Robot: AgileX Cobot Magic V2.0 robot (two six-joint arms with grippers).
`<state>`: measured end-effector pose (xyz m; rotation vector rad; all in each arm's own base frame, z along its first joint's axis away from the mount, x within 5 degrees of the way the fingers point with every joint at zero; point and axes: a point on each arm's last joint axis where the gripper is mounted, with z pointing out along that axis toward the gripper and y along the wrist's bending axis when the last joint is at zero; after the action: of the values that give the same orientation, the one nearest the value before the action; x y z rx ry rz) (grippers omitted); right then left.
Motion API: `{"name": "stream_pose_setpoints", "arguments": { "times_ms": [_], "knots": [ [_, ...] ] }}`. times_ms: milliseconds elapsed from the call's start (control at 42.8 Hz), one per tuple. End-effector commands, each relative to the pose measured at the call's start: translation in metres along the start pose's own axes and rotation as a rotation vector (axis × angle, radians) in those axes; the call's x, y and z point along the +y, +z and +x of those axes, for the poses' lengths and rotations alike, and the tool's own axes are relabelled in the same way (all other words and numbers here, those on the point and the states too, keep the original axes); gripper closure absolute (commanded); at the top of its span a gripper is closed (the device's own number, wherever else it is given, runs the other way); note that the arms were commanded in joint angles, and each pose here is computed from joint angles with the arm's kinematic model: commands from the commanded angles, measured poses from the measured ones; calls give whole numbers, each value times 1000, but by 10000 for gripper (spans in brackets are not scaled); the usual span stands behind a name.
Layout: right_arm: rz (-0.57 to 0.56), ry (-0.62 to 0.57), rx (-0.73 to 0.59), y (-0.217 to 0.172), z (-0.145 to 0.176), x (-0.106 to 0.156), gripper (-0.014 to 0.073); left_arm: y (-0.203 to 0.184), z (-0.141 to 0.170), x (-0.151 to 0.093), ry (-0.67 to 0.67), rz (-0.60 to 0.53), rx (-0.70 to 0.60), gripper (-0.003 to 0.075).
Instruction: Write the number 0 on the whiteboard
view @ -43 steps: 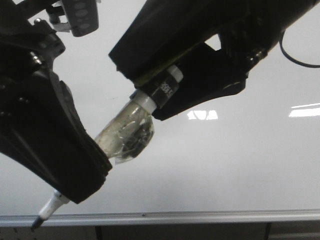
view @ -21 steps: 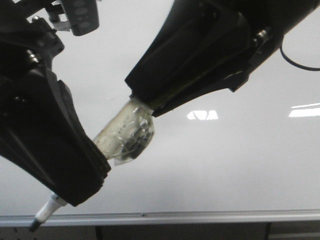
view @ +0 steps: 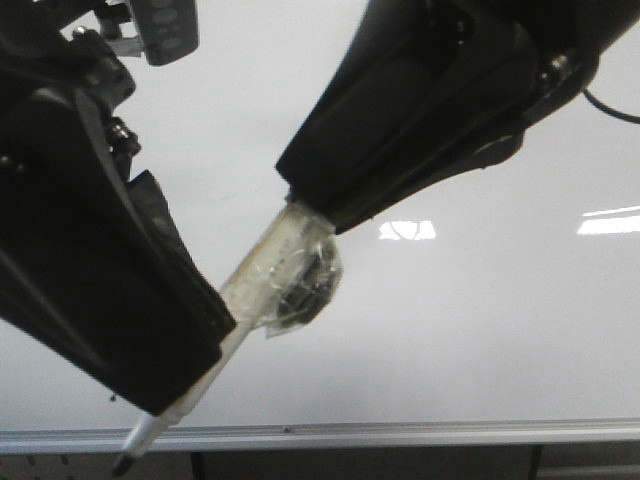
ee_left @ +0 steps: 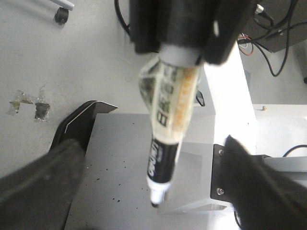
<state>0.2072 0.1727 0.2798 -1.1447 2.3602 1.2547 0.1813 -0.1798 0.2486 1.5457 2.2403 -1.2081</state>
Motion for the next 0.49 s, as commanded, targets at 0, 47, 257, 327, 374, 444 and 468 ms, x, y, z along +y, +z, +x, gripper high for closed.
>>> {"name": "stream_pose_setpoints", "arguments": {
  "times_ms": [0, 47, 257, 327, 374, 444, 468],
  "knots": [
    [27, -57, -81, -18, -7, 21, 662, -9, -13, -12, 24, 12, -82, 48],
    [69, -60, -98, -23, -5, 23, 662, -9, -13, -12, 24, 12, -82, 48],
    [378, -19, -276, -58, 15, 21, 662, -9, -13, -12, 24, 12, -82, 49],
    [489, -16, -343, -74, 26, 20, 662, -9, -13, -12, 24, 12, -82, 59],
    [570, -18, -397, -85, 34, 21, 662, -9, -13, -12, 24, 12, -82, 85],
    [671, -29, -469, -101, 45, 25, 662, -9, -13, -12, 24, 12, -82, 138],
    [700, -31, -491, -106, 49, 26, 662, -9, -13, -12, 24, 12, -82, 157]
  ]
}}
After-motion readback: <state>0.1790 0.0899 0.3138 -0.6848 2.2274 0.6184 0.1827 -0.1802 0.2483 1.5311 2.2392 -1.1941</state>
